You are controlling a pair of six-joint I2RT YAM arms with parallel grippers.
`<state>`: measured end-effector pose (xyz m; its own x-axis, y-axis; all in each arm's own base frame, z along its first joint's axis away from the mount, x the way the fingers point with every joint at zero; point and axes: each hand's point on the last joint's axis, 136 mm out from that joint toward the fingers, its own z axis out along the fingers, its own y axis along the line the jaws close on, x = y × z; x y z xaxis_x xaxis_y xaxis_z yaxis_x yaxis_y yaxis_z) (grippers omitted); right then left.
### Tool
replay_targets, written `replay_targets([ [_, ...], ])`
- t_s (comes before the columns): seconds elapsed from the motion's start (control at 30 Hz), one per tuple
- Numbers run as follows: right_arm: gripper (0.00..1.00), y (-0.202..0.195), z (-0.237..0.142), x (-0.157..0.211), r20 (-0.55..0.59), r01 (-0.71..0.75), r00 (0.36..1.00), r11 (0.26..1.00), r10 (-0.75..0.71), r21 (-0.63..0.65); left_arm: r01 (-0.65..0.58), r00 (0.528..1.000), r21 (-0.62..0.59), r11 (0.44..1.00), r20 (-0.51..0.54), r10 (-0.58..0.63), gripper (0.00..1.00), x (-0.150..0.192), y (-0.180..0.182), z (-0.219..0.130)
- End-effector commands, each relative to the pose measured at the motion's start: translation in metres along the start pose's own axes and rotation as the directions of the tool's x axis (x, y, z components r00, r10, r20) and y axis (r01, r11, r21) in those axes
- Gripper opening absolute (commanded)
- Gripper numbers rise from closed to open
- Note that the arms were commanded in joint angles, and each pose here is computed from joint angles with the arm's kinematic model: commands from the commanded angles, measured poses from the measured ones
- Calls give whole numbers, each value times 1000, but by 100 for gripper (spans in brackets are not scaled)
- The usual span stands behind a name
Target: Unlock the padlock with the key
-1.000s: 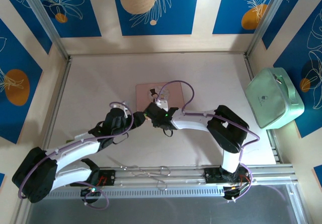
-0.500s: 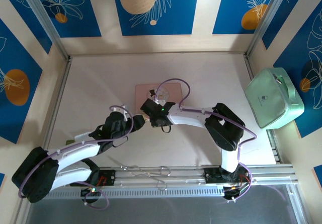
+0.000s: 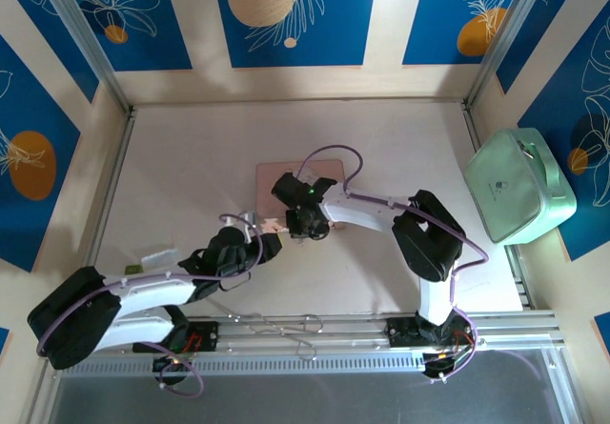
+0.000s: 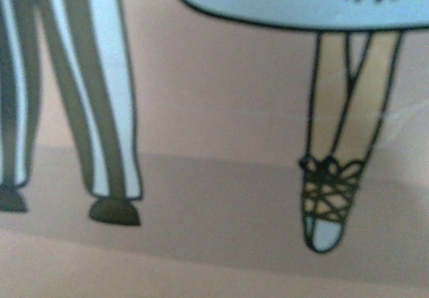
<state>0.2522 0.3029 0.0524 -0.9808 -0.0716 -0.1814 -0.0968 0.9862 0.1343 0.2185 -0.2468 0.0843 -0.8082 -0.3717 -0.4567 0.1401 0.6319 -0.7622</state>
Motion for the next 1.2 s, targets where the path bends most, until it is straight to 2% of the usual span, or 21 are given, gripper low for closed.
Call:
replay_targets([
  [0.0, 22, 7, -4, 13, -110, 7, 994, 998, -13, -56, 6, 1000, 28, 1000, 25, -7, 32, -1, -9, 4],
  [0.2, 22, 7, -2, 15, -158, -1, 987, 996, -12, -85, 24, 999, 58, 998, -31, -23, 38, 24, -12, 26],
  [0.37, 22, 7, 1, 15, -179, -17, 984, 994, -3, -112, 50, 998, 105, 993, -29, -47, 41, 32, -11, 43],
  [0.5, 22, 8, -1, 15, -186, -21, 982, 992, -3, -123, 4, 1000, 132, 991, -11, -2, 43, 31, -14, 49],
  [0.63, 22, 8, 0, 16, -198, -34, 980, 990, 7, -133, -52, 999, 96, 994, 9, 51, 45, 27, -13, 54],
  [0.73, 22, 7, 2, 15, -206, -49, 978, 988, 18, -146, -67, 998, 61, 996, 16, 66, 41, 26, -10, 59],
  [0.87, 22, 10, -1, 15, -203, -56, 979, 984, 21, -168, -57, 998, 49, 997, 20, 56, 31, 27, -6, 62],
  [1.17, 22, 12, -2, 14, -206, -67, 978, 979, 27, -193, -39, 999, 29, 999, 3, 38, 32, 30, -1, 65],
])
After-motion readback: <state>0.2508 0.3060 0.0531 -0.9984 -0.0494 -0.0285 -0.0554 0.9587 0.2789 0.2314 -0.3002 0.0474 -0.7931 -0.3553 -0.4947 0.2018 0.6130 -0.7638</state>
